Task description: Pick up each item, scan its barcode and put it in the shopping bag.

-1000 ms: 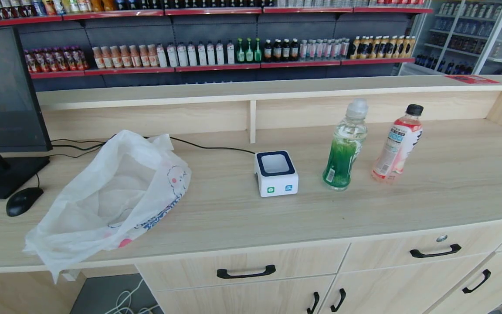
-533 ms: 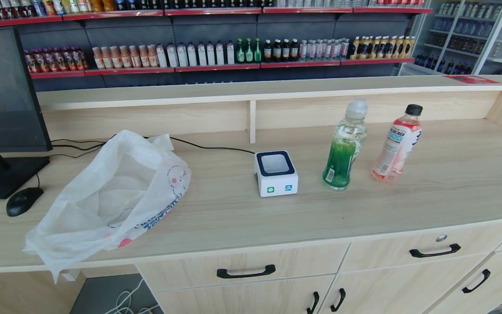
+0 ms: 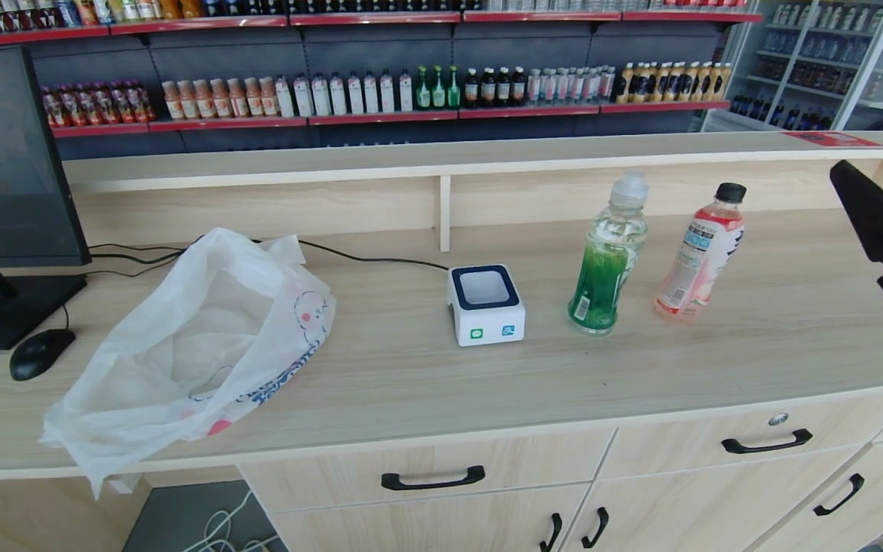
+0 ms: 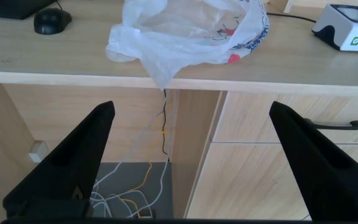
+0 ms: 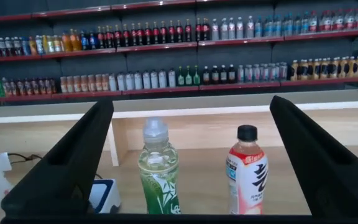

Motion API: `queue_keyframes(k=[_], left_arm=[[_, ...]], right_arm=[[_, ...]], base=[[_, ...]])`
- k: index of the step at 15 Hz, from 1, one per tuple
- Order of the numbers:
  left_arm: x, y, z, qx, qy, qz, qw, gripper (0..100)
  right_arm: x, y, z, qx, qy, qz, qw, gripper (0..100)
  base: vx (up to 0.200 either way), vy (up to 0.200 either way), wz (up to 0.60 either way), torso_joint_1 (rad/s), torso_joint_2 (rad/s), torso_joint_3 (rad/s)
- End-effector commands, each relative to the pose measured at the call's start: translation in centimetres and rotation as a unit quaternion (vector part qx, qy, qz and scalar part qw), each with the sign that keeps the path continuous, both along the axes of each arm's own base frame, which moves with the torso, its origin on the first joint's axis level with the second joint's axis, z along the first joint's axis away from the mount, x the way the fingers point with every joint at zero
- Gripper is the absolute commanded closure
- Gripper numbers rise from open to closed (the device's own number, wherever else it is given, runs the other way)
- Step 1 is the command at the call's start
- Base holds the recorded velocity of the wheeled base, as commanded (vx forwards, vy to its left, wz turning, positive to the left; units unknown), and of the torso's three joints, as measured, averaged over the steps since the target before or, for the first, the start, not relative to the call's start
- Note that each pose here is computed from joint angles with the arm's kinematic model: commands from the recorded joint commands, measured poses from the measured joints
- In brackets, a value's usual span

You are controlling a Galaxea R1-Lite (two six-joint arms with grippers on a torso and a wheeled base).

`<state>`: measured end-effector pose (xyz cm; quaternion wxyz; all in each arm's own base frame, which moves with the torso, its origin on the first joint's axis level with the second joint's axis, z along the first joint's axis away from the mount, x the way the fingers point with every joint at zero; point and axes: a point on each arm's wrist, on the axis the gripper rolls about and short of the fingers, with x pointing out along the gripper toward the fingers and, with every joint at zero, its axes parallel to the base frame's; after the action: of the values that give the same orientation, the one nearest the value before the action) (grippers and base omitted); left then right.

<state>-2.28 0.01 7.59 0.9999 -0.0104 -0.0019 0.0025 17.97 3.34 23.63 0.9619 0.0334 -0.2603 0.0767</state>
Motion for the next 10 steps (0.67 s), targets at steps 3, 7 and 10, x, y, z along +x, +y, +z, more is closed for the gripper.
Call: queue_keyframes(k=[3,7,10], left_arm=[[0.0,0.0,0.0,0.0,0.0,0.001,1.0,0],[0.0,0.0,0.0,0.0,0.0,0.001,1.0,0],[0.0,0.0,0.0,0.0,0.0,0.001,1.0,0]], right_arm=[[6.7,5.4,-2.7,0.007,0.064,0.042,0.997,0],[8.8,5.4,-4.6,-0.004,0.094,0.039,0.995,0],[10.3,6.0,-5.8,-0.014,0.111,0.05,0.993,0]], base=[[0.0,0.0,0.0,0.0,0.0,0.0],[0.0,0.0,0.0,0.0,0.0,0.0],[0.0,0.0,0.0,0.0,0.0,0.0]])
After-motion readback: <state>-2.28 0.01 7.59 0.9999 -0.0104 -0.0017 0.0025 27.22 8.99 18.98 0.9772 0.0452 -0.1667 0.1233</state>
